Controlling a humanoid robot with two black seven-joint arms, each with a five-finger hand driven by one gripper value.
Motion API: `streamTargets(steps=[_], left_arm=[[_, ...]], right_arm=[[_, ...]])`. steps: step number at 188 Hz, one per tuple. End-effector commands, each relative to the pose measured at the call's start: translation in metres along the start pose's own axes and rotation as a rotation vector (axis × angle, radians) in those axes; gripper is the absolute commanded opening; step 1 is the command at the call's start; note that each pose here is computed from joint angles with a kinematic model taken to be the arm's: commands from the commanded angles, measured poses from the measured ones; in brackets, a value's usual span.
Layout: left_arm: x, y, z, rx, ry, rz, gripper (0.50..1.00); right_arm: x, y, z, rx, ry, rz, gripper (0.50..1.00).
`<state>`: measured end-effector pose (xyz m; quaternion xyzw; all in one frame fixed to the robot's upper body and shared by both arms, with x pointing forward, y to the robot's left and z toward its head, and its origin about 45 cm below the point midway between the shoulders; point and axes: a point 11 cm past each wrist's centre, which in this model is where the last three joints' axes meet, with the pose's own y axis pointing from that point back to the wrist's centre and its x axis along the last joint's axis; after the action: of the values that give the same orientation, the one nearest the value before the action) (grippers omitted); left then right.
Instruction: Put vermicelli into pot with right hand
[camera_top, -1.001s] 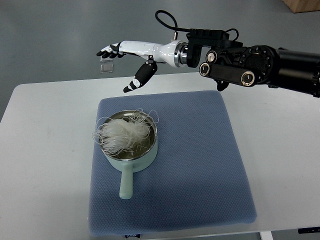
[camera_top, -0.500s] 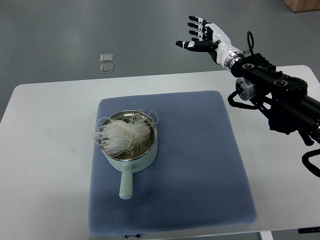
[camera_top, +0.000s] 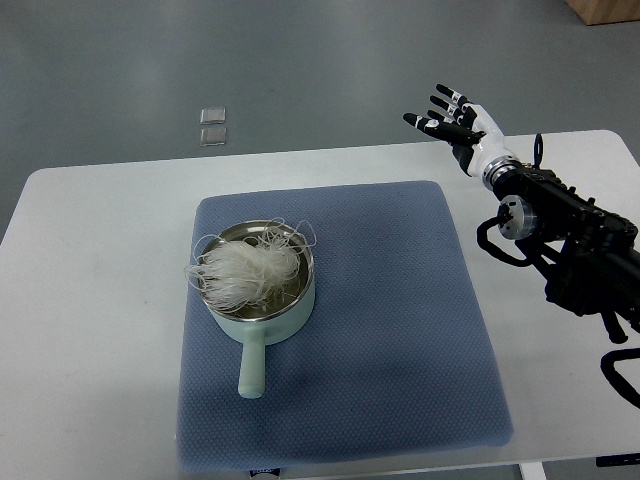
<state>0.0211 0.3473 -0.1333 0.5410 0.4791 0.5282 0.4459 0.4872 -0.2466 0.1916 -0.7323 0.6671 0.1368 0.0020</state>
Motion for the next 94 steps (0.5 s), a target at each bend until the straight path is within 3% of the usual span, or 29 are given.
streamTargets(steps=[1,94], left_arm=[[0.0001,-0.0001,-0.0009,0.002,0.000,0.000,1.000],[-0.0004,-0.0001,-0.0009,0.002,0.000,-0.001,1.000]], right_arm=[[0.0005,0.0009,0.0026,-0.006,-0.004,0.000,0.924],[0.0091,0.0024,-0.0017,0.013,-0.003,0.005,0.926]])
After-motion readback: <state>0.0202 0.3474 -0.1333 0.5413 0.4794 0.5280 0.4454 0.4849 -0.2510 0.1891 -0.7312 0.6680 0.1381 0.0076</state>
